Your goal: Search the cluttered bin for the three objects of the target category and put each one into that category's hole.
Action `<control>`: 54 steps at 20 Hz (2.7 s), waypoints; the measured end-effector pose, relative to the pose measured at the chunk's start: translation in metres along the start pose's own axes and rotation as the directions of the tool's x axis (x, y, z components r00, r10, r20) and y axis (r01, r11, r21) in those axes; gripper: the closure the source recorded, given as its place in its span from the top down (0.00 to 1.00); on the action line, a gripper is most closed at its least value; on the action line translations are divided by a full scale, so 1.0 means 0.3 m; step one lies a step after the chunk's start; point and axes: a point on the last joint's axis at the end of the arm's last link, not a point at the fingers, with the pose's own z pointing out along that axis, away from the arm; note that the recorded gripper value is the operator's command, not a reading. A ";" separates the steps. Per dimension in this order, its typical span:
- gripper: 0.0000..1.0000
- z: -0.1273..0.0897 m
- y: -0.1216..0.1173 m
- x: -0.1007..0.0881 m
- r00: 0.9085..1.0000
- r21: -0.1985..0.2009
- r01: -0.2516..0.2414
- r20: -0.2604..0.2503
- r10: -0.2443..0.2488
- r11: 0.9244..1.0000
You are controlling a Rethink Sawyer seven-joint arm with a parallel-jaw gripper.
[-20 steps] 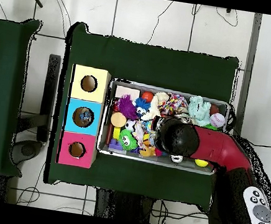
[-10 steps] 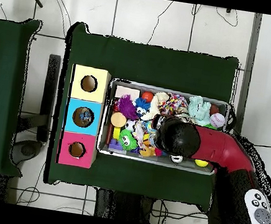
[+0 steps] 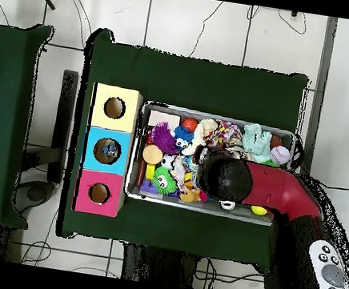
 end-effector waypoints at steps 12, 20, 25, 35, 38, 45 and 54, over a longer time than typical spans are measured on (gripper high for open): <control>1.00 0.149 0.013 0.048 0.997 -0.009 0.048 0.061 -0.047 0.999; 1.00 0.225 -0.011 0.116 0.998 -0.002 0.059 0.024 -0.059 0.998; 1.00 0.218 -0.067 0.117 0.999 0.009 0.045 0.030 -0.046 0.999; 1.00 0.208 -0.185 0.135 1.000 0.025 -0.011 0.027 0.010 1.000; 1.00 0.214 -0.176 0.161 1.000 0.023 -0.008 0.011 0.007 1.000; 1.00 0.236 -0.124 0.247 0.999 0.013 0.012 -0.040 -0.012 1.000; 1.00 0.277 -0.097 0.331 0.995 0.001 0.015 -0.094 -0.015 1.000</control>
